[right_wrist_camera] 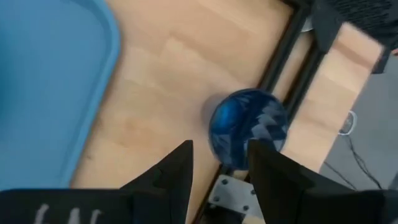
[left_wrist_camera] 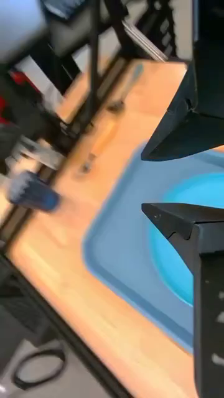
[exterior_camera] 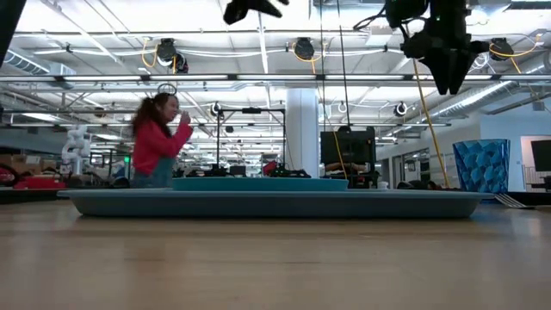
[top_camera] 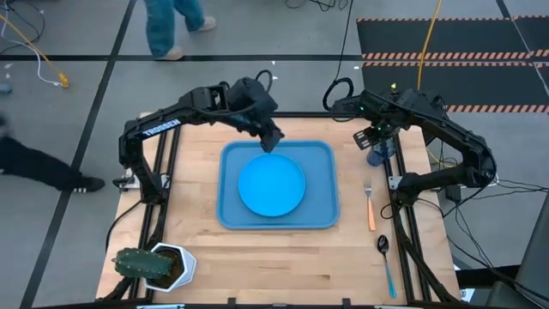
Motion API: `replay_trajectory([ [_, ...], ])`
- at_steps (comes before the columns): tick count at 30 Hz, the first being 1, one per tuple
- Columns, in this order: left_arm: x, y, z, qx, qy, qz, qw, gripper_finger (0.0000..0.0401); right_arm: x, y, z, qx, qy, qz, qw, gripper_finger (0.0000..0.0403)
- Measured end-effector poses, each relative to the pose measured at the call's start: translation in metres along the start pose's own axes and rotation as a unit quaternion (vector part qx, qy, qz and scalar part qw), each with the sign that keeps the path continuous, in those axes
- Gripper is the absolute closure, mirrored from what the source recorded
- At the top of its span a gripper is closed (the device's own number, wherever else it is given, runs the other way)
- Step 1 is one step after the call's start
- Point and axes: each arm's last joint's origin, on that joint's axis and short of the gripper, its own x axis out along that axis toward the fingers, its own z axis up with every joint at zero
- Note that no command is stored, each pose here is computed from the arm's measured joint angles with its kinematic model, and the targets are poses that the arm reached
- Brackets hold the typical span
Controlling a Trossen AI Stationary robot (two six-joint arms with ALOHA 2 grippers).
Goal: Pick and place plate/cup/fork/spoon on tray
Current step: Put the blue glass on the blue serving tray to the top left of the blue plate
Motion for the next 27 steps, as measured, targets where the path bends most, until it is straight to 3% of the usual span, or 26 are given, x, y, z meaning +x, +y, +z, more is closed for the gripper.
replay_trajectory([
  [11,-0.018,0.021,-0.008,-0.031,0.049,0.056,0.997,0.0281,-0.001,0.000,-0.003,0.022,0.020,0.033,0.999,0.0261],
  [14,-0.019,0.023,-0.010,-0.059,0.070,0.037,0.995,0.0281,0.005,0.005,0.000,0.019,0.044,0.045,0.998,0.0261],
  [19,-0.019,0.020,-0.016,-0.048,0.094,0.027,0.994,0.0281,0.017,0.008,-0.001,0.003,0.071,0.040,0.997,0.0261],
  [22,-0.028,0.014,-0.018,-0.022,0.079,0.047,0.996,0.0281,0.017,0.007,-0.003,0.012,0.071,0.040,0.997,0.0261],
  [27,-0.039,0.000,-0.017,0.092,0.025,0.071,0.993,0.0281,0.018,0.007,-0.003,0.016,0.073,0.041,0.996,0.0261],
])
